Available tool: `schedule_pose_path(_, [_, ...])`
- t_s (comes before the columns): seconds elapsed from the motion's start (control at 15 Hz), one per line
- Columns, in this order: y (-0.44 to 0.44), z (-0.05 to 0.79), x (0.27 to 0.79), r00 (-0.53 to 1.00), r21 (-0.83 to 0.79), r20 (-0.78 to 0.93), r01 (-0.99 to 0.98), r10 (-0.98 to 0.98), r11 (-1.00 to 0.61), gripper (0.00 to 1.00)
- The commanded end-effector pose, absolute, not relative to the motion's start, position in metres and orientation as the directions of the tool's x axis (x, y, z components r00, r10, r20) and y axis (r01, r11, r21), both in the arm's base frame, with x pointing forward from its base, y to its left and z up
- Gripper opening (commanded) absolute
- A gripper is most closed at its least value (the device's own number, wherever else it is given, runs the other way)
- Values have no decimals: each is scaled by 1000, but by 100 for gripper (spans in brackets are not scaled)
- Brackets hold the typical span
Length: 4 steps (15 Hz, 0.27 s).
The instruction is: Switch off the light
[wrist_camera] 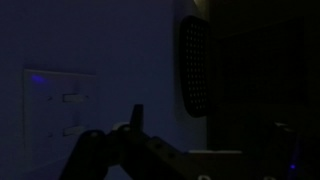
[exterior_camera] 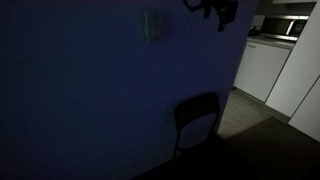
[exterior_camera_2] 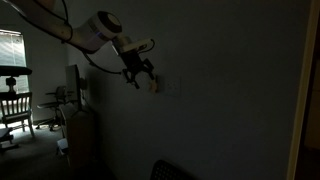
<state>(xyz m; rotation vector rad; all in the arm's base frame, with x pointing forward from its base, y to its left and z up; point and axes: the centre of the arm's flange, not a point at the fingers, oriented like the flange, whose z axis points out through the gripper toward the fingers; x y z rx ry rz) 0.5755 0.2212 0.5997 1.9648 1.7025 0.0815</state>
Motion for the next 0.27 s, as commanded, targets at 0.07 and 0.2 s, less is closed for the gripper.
schedule_pose_path(0.07, [220, 599, 570, 208, 403, -314, 913, 926, -69, 100])
schedule_pose_path(0.2, [219, 597, 569, 210, 394, -321, 916, 924, -71, 100])
